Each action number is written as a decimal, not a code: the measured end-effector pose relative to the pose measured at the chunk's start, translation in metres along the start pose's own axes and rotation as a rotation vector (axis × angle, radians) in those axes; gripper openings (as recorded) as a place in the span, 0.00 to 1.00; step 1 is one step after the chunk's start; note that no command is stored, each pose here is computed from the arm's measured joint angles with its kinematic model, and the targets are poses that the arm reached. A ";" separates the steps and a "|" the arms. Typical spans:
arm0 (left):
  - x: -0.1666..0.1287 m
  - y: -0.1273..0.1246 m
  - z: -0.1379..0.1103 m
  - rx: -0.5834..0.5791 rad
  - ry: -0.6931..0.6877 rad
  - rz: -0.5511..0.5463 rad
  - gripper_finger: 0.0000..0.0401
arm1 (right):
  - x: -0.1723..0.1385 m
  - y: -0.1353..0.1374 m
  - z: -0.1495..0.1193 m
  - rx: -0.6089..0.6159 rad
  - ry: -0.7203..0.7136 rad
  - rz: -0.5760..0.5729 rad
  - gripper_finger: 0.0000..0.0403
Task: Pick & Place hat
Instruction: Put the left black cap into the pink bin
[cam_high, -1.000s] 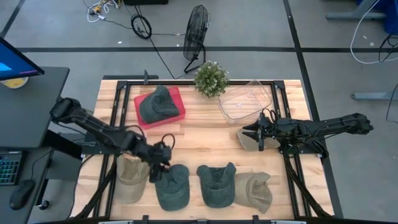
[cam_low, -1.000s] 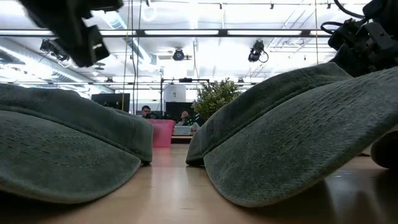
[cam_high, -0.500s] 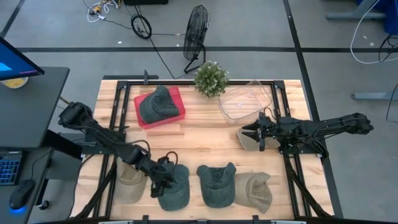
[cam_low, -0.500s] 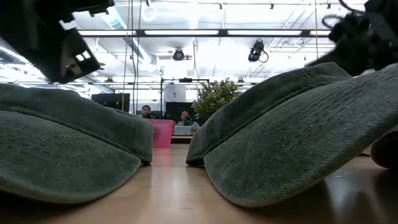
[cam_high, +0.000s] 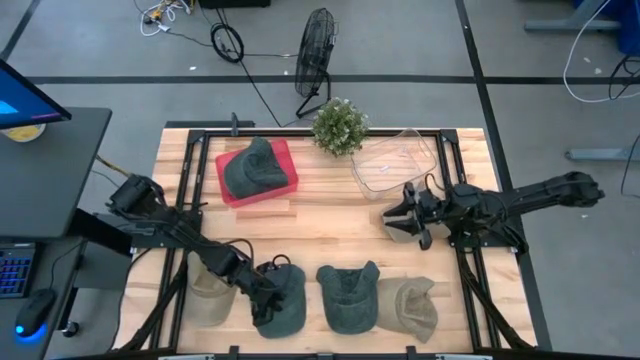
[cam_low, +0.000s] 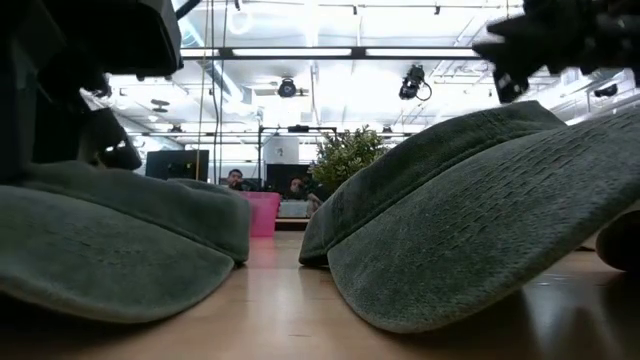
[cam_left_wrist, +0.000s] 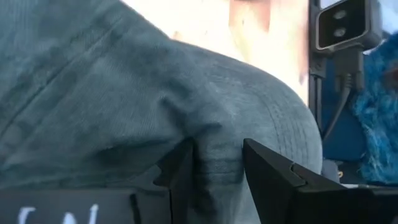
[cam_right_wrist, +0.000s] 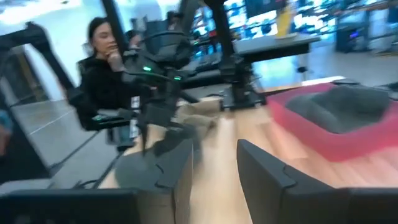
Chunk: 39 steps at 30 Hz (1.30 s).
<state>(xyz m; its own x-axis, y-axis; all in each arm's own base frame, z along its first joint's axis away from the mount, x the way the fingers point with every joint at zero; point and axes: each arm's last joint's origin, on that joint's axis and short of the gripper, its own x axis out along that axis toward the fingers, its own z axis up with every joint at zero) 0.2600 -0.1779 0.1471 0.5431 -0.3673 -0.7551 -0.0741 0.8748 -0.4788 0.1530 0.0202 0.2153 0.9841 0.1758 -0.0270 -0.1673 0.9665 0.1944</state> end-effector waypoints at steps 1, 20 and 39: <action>0.000 0.000 0.000 0.014 0.000 0.000 0.36 | 0.005 0.003 0.006 -0.010 0.020 0.018 0.32; -0.045 -0.023 0.030 0.442 0.003 0.098 0.02 | 0.088 0.031 -0.011 -0.054 0.421 0.092 0.32; -0.178 0.051 0.108 0.982 0.766 0.772 0.02 | 0.097 0.030 -0.011 -0.210 0.351 0.115 0.32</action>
<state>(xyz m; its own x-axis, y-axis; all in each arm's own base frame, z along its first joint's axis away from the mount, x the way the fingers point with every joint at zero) 0.2501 -0.0334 0.3058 0.0426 0.4816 -0.8754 0.6239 0.6715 0.3998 0.2429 0.0683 0.2073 0.8841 0.3023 -0.3563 -0.3190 0.9477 0.0126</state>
